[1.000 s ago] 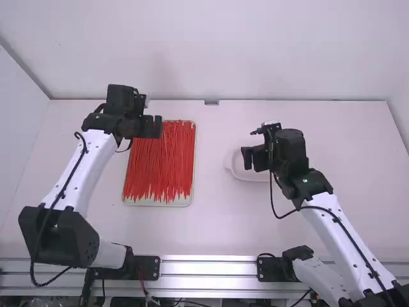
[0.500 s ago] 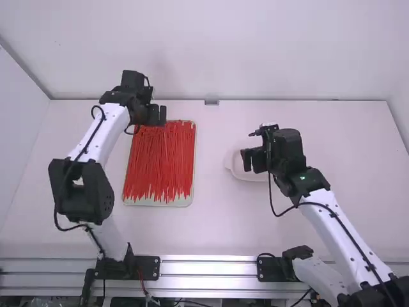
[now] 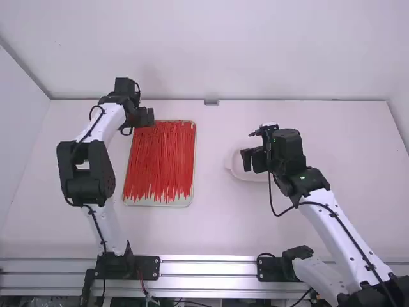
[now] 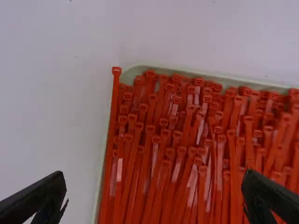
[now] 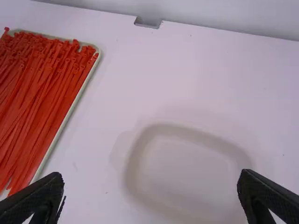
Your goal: Fasten the cable tie
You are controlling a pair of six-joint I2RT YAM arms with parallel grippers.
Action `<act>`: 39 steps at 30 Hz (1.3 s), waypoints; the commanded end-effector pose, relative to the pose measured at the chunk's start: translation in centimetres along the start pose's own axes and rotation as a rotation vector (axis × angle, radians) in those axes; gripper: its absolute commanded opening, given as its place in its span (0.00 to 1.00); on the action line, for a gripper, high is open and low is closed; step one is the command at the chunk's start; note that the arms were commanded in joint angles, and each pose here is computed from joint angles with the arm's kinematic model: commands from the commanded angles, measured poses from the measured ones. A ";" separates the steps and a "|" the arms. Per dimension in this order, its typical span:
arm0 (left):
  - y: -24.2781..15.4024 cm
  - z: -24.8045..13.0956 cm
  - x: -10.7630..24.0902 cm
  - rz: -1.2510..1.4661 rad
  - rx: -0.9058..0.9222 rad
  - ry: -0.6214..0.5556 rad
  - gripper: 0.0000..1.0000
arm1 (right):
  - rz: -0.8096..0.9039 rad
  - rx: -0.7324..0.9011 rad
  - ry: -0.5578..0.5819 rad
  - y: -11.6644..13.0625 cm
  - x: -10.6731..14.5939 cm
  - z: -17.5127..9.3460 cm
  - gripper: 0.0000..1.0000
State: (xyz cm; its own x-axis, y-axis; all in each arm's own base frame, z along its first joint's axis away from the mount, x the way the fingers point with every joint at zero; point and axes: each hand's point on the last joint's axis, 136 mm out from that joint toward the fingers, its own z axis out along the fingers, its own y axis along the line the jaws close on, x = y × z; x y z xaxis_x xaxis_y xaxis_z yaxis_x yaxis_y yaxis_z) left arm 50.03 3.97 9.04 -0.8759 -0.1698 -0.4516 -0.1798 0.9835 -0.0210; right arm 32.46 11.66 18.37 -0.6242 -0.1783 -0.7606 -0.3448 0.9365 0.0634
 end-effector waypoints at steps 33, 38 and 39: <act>-0.4 6.9 2.6 0.003 0.000 0.018 0.46 | -0.004 0.006 -0.027 0.0 -1.2 -0.3 0.99; -0.4 6.9 2.4 0.003 0.001 0.007 0.38 | -0.003 0.006 -0.026 0.0 -1.2 -0.3 0.99; -0.4 6.9 2.4 0.003 0.001 0.007 0.37 | -0.003 0.007 -0.026 0.0 -1.2 -0.3 0.99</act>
State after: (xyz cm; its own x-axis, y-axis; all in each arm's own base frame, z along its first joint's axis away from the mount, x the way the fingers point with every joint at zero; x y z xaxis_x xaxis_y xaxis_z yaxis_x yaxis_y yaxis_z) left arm 51.64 3.83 2.90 -0.8668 -0.1686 -0.4692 -0.1775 0.9838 -0.0255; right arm 32.49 11.61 18.36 -0.6237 -0.1788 -0.7610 -0.3425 0.9376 0.0604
